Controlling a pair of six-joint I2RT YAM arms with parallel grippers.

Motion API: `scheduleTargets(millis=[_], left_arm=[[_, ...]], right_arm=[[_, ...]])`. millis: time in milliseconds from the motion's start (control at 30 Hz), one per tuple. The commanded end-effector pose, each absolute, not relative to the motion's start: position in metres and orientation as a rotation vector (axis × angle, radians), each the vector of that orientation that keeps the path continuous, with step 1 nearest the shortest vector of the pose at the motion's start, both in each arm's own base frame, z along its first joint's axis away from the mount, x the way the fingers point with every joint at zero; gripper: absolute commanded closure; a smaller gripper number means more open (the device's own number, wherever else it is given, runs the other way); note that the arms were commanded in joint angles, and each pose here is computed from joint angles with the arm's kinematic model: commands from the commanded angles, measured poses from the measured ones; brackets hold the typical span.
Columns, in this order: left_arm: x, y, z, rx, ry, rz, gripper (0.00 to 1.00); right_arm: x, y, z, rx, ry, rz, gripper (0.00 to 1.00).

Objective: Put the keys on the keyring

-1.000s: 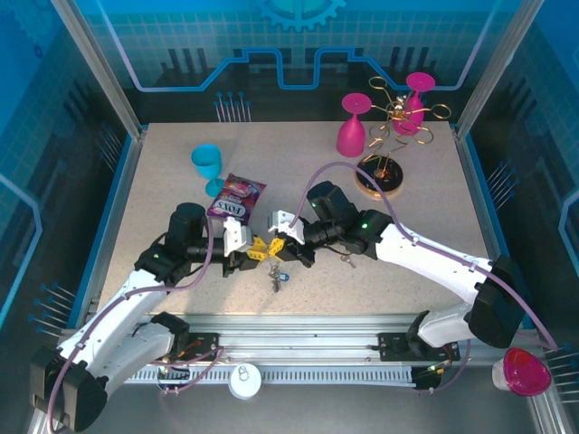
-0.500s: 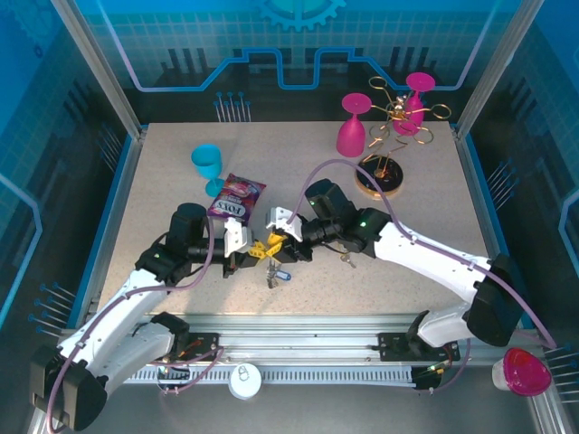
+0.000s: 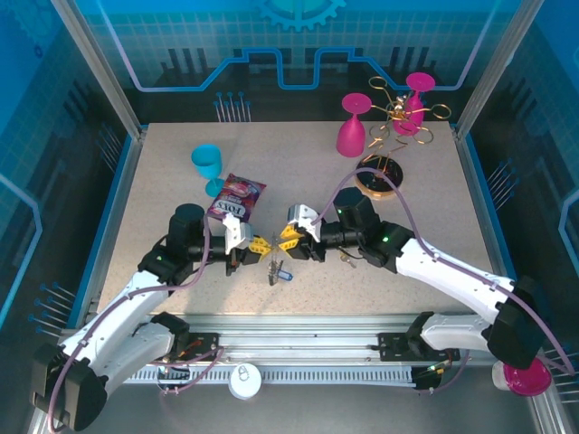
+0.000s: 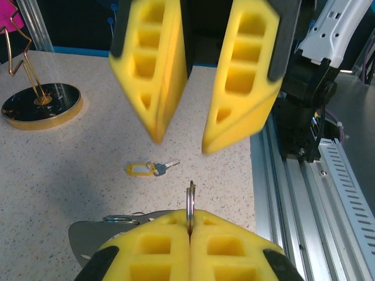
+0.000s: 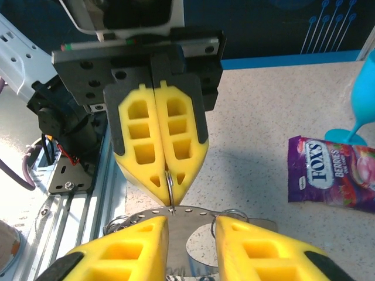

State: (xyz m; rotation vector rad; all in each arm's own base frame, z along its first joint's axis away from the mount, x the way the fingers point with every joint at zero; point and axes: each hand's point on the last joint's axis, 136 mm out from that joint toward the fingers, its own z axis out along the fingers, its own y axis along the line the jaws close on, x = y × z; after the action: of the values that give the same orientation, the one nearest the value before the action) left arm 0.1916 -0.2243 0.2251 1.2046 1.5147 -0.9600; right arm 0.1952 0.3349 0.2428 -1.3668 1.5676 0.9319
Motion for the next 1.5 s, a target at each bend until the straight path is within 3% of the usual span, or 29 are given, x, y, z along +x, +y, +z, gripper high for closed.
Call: scheduleTargets(millis=[0,667,867,1067,1467], left_arm=[[0.184,-0.230,0.243,1.210,1.415,-1.013,1.00],[0.180,-0.229,0.243,1.192,1.405,-1.040,1.00],[0.180,-0.230,0.243,1.180,1.405,-1.053,1.00],[0.184,-0.226,0.235,1.178,1.466,-1.000,0.82],[0.182,-0.222,0.226,1.259,1.529,-0.944,0.82]], right_arm=[[0.191,0.347,0.257,-1.380,1.503,0.986,0.74],[0.190,0.361,0.261,-1.403,1.458,1.032,0.85],[0.189,0.364,0.261,-1.421,1.444,1.029,1.00],[0.185,0.359,0.253,-1.492,1.494,0.981,1.00],[0.177,0.355,0.233,-1.732,1.622,0.851,1.00]])
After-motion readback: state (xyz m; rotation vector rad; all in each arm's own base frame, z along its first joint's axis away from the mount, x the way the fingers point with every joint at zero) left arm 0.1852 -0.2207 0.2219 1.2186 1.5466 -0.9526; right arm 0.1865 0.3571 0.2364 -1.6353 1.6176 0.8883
